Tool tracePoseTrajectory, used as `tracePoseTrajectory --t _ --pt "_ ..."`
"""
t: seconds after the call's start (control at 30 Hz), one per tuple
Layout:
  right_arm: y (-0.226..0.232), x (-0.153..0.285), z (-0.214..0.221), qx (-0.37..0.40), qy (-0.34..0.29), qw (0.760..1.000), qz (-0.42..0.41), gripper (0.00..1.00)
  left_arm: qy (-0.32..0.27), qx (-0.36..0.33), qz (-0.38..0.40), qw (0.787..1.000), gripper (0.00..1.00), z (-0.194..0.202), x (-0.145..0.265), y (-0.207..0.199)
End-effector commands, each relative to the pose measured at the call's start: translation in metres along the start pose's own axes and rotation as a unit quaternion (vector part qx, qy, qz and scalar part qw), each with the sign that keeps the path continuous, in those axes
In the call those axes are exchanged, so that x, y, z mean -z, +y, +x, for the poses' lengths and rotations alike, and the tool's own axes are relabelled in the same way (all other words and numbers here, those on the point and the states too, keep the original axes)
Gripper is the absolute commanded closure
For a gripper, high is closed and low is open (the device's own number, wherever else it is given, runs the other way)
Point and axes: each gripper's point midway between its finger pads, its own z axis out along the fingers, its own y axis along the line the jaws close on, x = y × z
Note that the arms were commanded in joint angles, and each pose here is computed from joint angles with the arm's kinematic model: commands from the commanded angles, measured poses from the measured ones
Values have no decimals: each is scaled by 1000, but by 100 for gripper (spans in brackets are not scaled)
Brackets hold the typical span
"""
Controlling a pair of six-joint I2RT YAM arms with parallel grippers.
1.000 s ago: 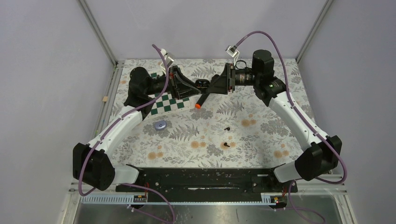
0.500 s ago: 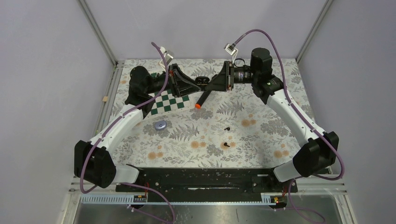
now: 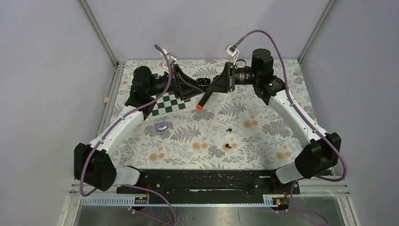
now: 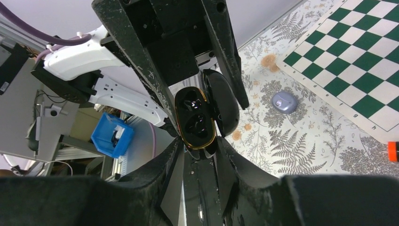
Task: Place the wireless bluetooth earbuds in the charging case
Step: Open the charging case at the center of the board, then pick up the earbud from the center of the board.
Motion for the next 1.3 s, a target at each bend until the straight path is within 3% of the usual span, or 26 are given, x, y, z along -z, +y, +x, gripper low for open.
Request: tracePoseTrajectory --t 0.0,0.07,0.23,0.37,0.53,0.73,0.87,1.0,1.13,1.27 --pt "29 6 -2 55 8 998 -25 100 12 -26 -44 999 41 8 9 12" --pt "26 9 1 62 10 998 -16 100 25 -32 -38 998 34 13 13 7" --pt "9 23 21 112 42 992 44 100 65 -44 -57 995 33 32 26 8" --pt "-9 47 42 218 79 967 109 100 108 -66 -64 990 33 58 41 10" --pt "-8 83 80 277 134 938 158 100 143 -53 -64 986 33 92 49 9" --pt "-5 125 135 231 182 930 221 100 185 -62 -37 980 36 131 32 -4" --pt "-14 153 148 175 153 927 294 100 234 -64 -21 970 40 172 18 -13" --pt "-17 177 129 126 84 920 361 100 265 34 -78 960 56 205 -6 -1" --pt "-23 194 112 80 40 911 403 100 283 141 -171 933 59 228 -17 23" --pt "-34 203 102 60 7 899 433 100 304 161 -208 915 59 259 -26 30"
